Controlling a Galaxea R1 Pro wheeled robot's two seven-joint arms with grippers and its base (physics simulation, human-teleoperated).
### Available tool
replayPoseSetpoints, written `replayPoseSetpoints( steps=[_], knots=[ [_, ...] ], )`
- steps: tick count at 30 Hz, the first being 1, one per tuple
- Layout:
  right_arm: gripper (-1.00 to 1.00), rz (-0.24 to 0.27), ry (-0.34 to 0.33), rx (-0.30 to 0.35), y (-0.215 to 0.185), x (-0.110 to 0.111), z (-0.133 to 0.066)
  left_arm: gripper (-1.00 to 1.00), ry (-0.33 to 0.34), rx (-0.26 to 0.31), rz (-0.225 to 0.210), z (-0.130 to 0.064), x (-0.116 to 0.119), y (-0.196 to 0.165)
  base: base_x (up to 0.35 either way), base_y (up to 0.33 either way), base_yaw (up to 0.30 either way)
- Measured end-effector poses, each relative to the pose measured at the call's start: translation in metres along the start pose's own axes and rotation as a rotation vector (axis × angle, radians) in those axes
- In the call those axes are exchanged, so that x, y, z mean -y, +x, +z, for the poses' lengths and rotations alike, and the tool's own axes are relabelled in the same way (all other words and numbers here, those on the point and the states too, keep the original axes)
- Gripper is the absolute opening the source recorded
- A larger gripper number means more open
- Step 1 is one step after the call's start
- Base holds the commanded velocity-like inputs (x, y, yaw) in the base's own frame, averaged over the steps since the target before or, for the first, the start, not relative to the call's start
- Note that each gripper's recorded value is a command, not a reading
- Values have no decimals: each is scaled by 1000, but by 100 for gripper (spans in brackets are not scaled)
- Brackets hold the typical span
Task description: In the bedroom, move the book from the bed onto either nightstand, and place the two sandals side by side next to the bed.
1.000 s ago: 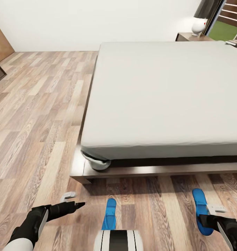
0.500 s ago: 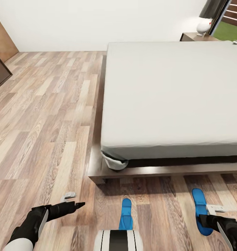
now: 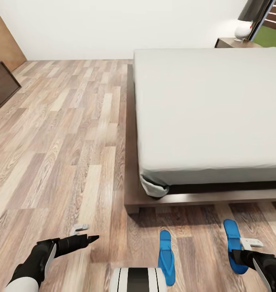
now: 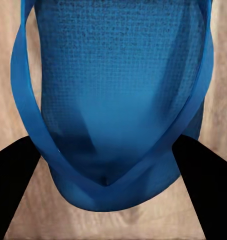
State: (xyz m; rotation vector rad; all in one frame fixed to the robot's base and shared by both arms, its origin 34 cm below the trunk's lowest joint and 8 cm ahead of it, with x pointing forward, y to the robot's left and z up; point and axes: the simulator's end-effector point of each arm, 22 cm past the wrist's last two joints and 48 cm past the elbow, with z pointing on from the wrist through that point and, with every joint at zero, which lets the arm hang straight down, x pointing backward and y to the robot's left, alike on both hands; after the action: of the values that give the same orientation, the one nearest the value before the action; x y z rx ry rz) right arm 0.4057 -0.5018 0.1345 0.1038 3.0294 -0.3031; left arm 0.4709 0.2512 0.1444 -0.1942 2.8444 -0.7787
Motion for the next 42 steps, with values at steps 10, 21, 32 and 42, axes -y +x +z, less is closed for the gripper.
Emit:
replayPoseSetpoints(
  steps=[10, 21, 32, 42],
  knots=[
    [-100, -1, 0, 0, 0, 0, 0, 100, 0, 0, 0, 0, 0, 0, -67, 293, 0],
    [-100, -3, 0, -1, 0, 0, 0, 100, 1, 1, -1, 0, 0, 0, -43, 273, 0],
    [-100, -3, 1, -1, 0, 0, 0, 100, 0, 1, 0, 0, 0, 0, -1, 104, 0],
    [-100, -11, 3, -41, 16, -1, 12, 100, -7, -35, -19, 11, -10, 17, 0, 0, 0]
  ],
)
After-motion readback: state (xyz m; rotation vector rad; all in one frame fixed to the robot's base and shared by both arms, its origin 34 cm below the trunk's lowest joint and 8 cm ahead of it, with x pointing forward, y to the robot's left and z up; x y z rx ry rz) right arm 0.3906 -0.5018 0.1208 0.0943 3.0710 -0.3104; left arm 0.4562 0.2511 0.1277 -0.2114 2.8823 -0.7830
